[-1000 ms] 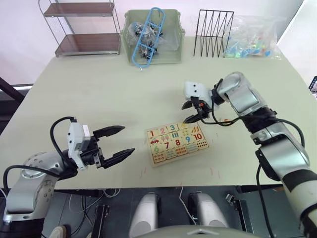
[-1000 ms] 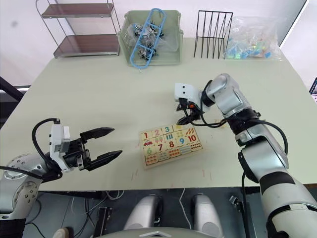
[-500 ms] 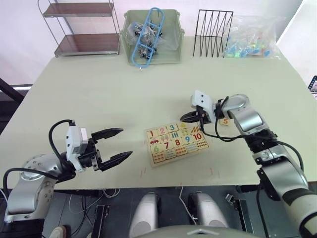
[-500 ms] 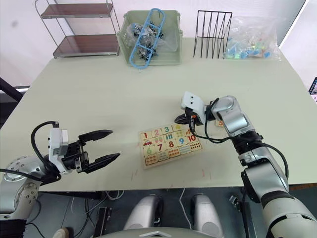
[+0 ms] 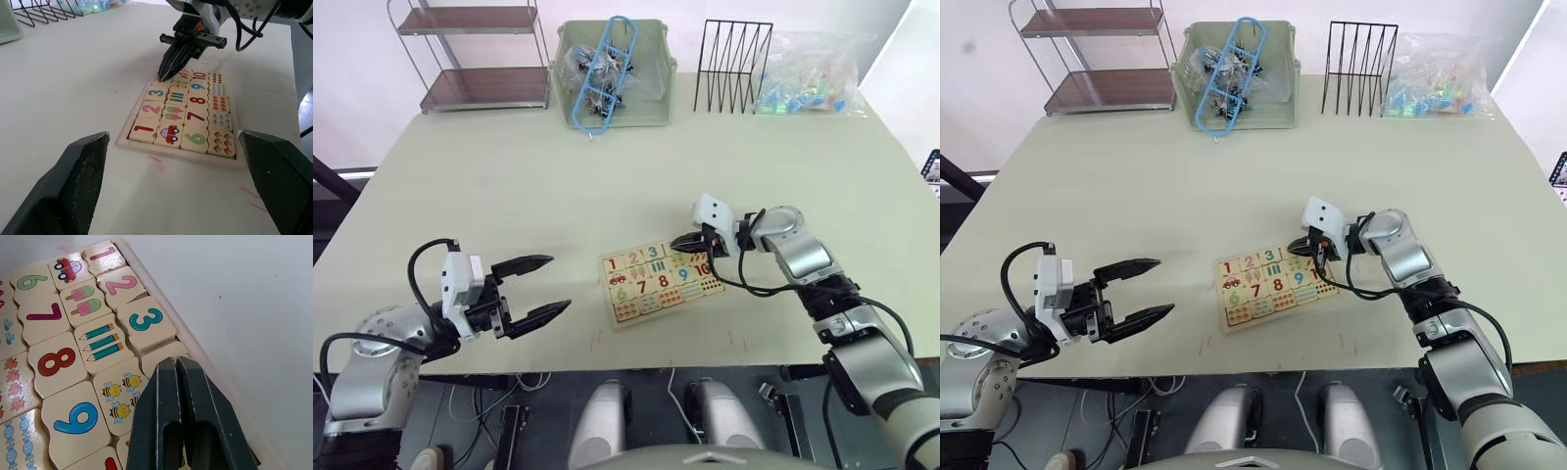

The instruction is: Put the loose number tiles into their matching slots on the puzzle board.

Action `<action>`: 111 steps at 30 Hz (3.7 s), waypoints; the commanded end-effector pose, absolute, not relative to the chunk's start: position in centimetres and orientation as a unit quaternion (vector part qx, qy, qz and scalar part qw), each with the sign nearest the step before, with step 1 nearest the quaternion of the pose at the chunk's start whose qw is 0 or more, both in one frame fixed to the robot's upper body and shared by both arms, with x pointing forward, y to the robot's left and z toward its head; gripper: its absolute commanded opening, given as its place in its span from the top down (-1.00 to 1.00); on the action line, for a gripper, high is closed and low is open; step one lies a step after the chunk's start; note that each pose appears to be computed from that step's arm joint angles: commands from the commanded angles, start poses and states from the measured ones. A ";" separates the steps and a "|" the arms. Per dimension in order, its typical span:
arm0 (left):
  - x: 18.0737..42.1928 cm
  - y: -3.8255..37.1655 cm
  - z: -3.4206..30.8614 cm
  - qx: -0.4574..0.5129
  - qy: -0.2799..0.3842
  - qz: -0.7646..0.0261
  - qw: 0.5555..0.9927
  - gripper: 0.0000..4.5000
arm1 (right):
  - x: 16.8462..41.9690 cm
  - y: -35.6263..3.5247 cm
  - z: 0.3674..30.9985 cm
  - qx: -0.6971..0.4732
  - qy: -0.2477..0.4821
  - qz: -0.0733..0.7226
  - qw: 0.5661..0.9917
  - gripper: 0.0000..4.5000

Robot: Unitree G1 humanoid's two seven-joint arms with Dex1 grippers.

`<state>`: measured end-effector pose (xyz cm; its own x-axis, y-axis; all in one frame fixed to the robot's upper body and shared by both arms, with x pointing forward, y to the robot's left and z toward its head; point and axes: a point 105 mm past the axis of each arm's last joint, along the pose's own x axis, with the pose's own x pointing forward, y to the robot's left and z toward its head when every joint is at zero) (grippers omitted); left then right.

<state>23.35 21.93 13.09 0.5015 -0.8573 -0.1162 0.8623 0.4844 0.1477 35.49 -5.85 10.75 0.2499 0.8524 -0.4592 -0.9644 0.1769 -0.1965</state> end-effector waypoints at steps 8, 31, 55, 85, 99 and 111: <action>23.9 22.8 13.3 0.113 -0.014 -0.479 0.871 -1.00 | 34.7 -5.8 14.5 -0.155 0.014 0.600 0.784 0.97; 24.0 24.5 10.5 0.053 -0.008 -0.387 0.920 -1.00 | 31.1 -18.6 17.6 -0.079 -0.102 0.365 0.922 -0.61; 23.7 25.2 9.9 0.054 0.019 -0.326 0.943 -1.00 | 21.8 -25.4 10.4 -0.043 -0.031 0.205 0.977 -0.92; 24.3 24.5 11.0 0.072 0.020 -0.330 0.941 -1.00 | 22.7 -24.3 9.7 -0.055 -0.031 0.226 0.972 -0.92; 24.0 24.7 11.0 0.076 0.025 -0.342 0.936 -1.00 | 23.2 -23.7 9.9 -0.048 -0.034 0.239 0.969 -0.92; 23.2 24.9 10.9 0.089 0.021 -0.395 0.914 -1.00 | 24.7 -23.7 10.3 -0.056 -0.035 0.276 0.959 -0.92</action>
<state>23.36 24.53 9.80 0.6952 -0.7067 -0.1315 0.7186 0.6879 0.1017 24.42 -23.78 9.22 0.8597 0.5107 0.0067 -0.5074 0.8556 -0.1025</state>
